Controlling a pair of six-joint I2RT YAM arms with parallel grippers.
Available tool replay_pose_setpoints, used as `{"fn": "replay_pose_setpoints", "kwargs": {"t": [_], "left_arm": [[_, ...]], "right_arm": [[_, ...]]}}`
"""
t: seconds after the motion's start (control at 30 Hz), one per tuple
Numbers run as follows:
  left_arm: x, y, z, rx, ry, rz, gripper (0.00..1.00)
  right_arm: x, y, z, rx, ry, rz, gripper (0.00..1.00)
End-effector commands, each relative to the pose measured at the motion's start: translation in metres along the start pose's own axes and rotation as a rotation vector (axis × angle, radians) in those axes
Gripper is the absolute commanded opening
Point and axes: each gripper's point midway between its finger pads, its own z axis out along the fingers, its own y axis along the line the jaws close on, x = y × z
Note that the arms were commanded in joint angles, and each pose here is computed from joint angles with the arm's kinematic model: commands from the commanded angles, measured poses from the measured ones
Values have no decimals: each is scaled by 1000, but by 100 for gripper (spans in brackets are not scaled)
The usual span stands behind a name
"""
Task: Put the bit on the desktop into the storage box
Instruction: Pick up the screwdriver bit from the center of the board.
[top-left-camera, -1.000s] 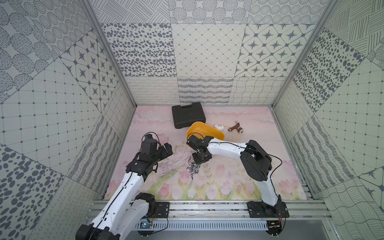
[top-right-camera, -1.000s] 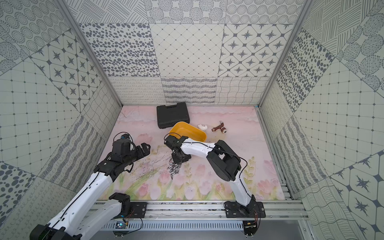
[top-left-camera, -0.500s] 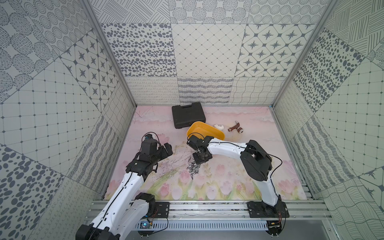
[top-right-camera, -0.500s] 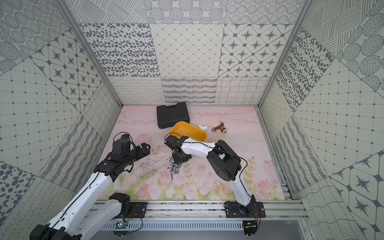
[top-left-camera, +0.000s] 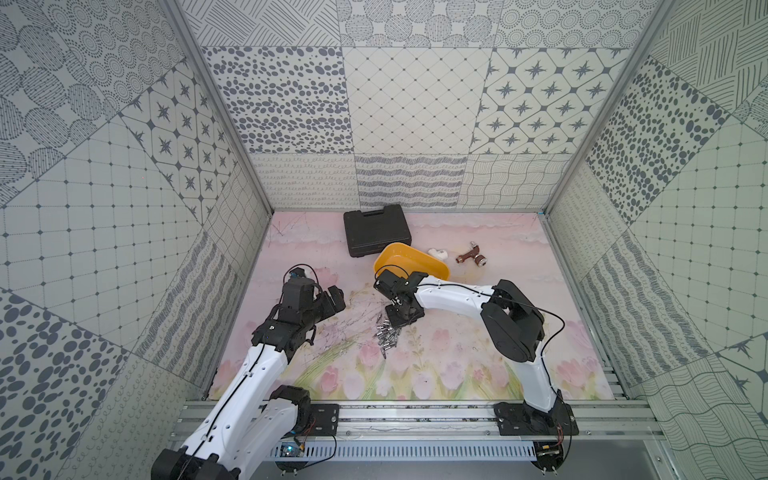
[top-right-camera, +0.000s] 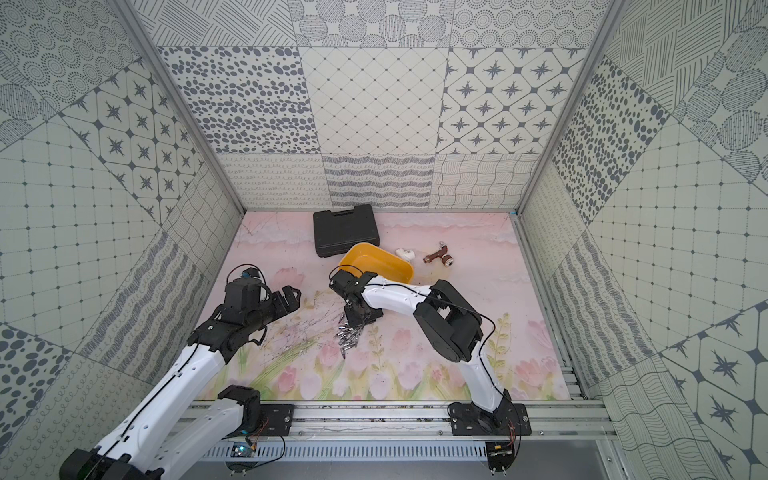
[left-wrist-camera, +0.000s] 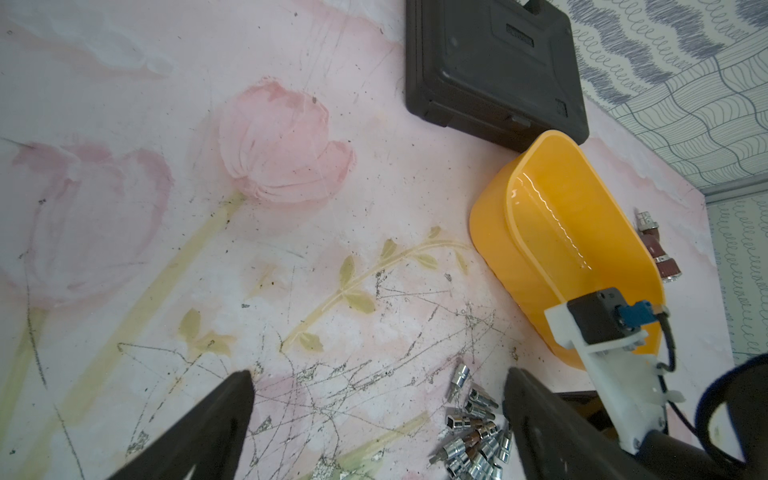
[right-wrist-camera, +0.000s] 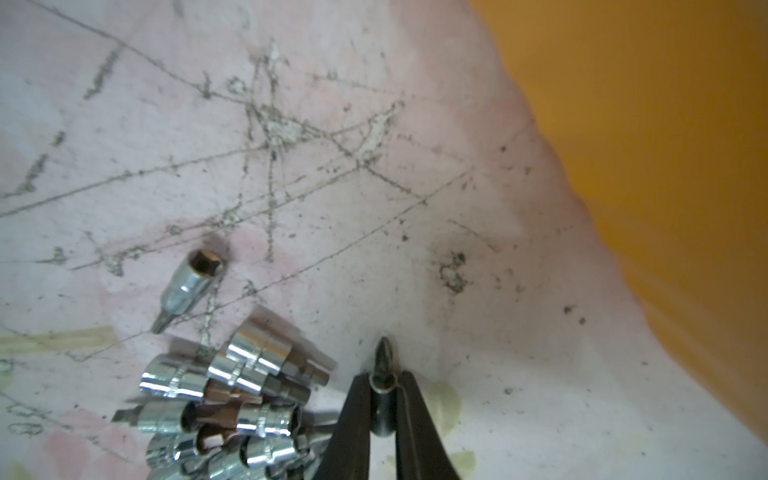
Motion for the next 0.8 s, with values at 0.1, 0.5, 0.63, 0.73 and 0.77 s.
{"fn": "replay_pose_setpoints", "kwargs": {"t": [0.1,0.5,0.63,0.73,0.77], "left_arm": [[0,1,-1,-4,4,9,99],[0,0,-2,-1,4,8,99],[0,-1,-2,3,4,8,99],[-1,-1,-2,5,4,8,99],[-1,-1,-2,5,5,9,99]], "right_arm": [[-16,1,-36,-69,-80,23,12],[-44,-13,-96,-114,-199,41,11],[-56,-26,-110,-100,-232,50,11],[-66,-39,-115,-79,-251,56,10],[-69,-43,-117,-75,-256,59,10]]}}
